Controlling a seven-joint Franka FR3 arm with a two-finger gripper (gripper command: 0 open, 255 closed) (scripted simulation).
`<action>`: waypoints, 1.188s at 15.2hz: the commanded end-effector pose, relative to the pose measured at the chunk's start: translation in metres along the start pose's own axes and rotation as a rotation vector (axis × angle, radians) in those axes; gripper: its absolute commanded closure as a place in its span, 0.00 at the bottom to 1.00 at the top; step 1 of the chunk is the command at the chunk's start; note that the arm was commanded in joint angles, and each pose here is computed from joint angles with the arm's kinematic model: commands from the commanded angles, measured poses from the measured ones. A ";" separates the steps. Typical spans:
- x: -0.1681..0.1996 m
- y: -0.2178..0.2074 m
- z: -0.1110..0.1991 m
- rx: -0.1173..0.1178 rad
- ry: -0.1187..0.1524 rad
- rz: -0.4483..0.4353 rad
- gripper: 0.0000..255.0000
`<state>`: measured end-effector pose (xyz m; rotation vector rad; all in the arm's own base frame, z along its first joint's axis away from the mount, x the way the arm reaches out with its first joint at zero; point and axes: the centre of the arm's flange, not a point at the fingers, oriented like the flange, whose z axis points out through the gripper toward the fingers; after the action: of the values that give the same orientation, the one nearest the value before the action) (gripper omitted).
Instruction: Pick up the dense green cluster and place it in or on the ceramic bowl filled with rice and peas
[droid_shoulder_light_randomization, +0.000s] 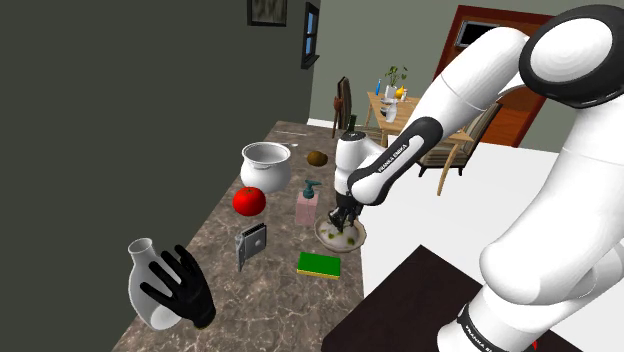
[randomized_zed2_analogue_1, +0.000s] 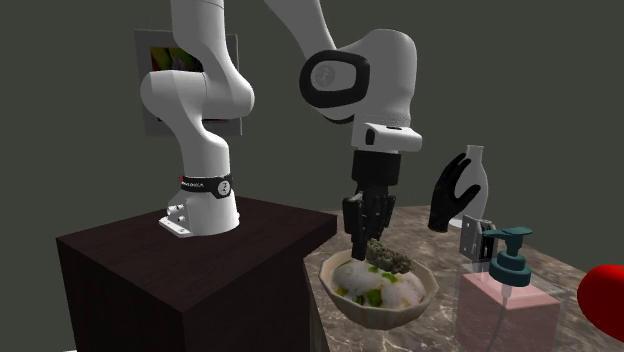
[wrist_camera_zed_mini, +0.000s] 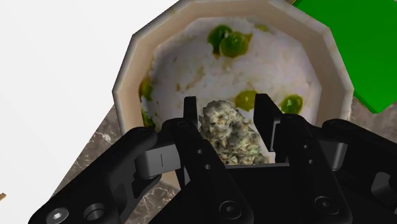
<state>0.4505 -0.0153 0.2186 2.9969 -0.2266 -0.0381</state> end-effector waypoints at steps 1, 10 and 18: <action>0.000 0.000 0.000 0.000 -0.001 0.000 1.00; -0.001 0.005 -0.036 0.000 -0.001 0.000 1.00; -0.006 0.015 -0.081 0.000 -0.001 0.000 1.00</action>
<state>0.4483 -0.0170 0.2927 2.9964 -0.2267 -0.0392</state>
